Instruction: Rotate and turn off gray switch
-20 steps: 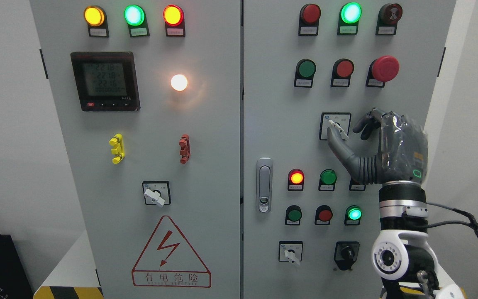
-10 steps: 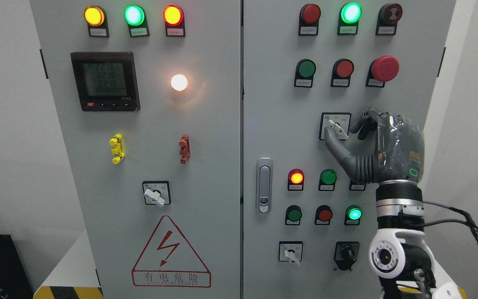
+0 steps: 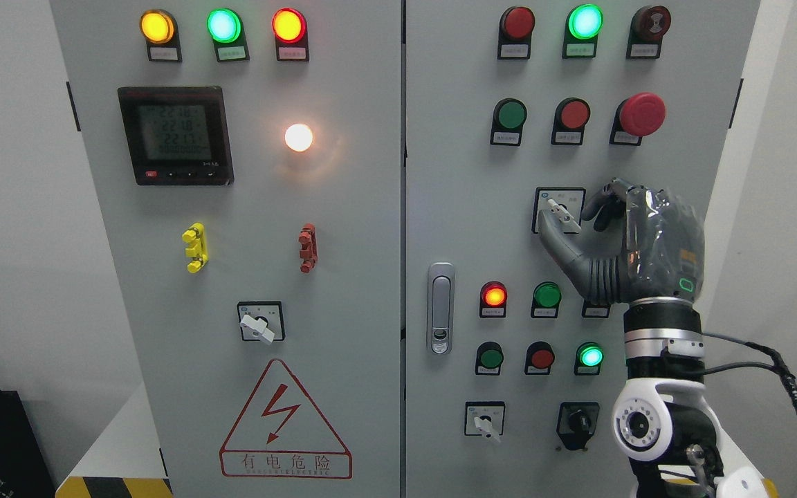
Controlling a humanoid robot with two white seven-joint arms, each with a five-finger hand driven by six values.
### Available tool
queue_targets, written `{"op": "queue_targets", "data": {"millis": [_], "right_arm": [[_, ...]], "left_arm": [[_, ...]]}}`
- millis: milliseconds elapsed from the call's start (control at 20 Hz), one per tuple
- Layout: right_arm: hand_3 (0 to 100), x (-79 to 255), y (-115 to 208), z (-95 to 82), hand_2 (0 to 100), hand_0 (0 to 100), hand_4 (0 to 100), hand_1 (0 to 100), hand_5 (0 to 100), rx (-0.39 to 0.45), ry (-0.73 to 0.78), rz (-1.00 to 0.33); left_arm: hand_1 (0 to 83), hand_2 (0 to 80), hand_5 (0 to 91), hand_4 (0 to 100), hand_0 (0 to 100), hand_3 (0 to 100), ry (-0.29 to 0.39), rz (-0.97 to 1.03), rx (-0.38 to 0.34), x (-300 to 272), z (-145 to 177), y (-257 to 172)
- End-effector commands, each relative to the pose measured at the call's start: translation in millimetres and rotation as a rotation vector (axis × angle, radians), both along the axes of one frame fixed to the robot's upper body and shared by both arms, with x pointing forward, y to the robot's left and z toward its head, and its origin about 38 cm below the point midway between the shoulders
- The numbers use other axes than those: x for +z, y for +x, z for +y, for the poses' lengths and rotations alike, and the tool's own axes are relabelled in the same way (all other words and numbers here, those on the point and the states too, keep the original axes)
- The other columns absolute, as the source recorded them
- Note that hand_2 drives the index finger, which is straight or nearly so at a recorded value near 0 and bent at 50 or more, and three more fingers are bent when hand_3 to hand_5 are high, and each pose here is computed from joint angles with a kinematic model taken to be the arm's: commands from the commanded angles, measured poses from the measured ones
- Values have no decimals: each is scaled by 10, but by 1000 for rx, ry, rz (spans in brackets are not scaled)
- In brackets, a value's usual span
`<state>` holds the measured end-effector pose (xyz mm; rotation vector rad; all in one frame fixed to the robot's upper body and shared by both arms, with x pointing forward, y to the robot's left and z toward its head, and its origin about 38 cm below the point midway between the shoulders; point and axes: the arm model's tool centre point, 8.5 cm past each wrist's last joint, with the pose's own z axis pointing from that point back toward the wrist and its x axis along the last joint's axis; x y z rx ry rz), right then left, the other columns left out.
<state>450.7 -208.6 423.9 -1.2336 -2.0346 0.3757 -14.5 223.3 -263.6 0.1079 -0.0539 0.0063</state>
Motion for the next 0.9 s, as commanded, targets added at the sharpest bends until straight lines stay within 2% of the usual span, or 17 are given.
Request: {"op": "queue_targets", "data": {"millis": [0,200,700,850], "right_arm": [[794,-16,18,11,647,193,616,369,746,0,-2,7],[795,-25,34,8,648,244,618,371,749,-2,-2,13],[800,-14,43,7,652,263,620,382,751,-2,-1,12],[801,-15,43,6,656,301,620,383,753,-3,0,13]], "left_arm": [[389,0,0,0,120,0,0,25,25,7,-1,-90],[389,0,0,0,120,0,0,22,24,6,-1,-78],[389,0,0,0,120,0,0,23,24,6,-1,-80],[389,0,0,0,120,0,0,23,24,6,-1,-80]]}}
